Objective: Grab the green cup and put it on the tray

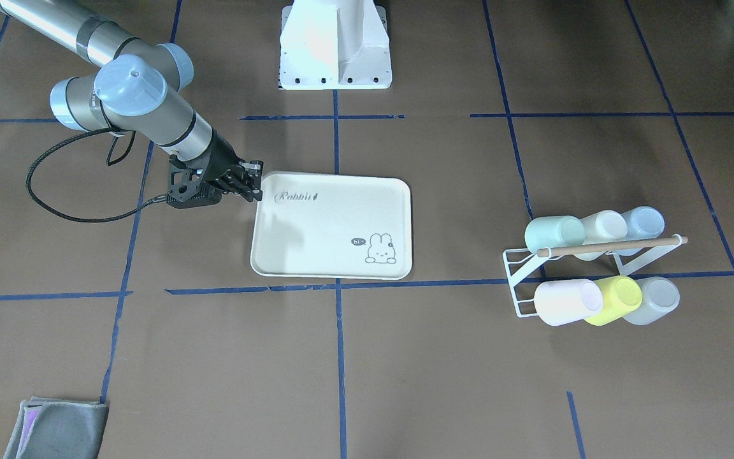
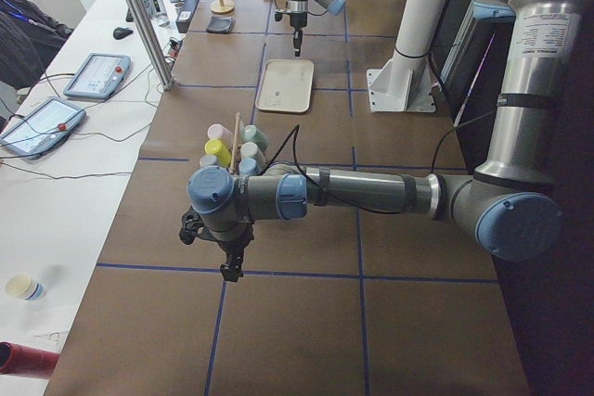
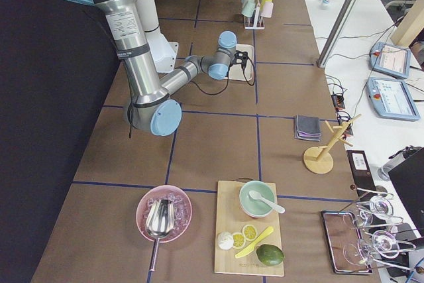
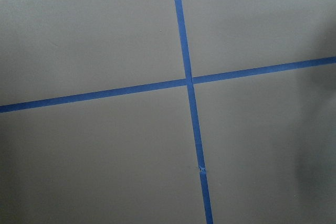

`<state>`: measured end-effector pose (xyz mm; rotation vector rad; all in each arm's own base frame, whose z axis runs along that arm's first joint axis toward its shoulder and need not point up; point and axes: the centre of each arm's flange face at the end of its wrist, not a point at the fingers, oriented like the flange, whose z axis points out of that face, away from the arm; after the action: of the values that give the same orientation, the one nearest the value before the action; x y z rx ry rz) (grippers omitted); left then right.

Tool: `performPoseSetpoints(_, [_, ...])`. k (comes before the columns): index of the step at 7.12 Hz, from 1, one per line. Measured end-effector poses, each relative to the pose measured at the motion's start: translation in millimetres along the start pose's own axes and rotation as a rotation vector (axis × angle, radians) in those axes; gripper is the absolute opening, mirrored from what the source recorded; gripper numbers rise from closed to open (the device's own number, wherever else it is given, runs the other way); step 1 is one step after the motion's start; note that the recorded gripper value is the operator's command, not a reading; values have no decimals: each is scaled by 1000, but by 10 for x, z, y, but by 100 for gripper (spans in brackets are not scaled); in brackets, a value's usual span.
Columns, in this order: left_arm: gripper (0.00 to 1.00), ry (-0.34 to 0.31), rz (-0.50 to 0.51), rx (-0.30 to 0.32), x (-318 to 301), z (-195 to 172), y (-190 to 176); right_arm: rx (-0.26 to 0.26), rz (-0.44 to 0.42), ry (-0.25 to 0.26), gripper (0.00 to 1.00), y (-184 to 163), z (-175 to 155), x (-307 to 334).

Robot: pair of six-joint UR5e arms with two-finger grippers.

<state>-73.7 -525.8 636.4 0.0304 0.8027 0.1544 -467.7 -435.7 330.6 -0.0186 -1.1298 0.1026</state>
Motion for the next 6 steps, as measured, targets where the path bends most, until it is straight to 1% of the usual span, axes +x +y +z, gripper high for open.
performPoseSetpoints(4, [100, -1, 3, 3, 12, -13, -6, 6, 3, -1, 100, -30, -33, 22])
performPoseSetpoints(6, [100, -10, 32, 28, 141, -152, -87, 19, 14, -5, 100, -130, -160, 40])
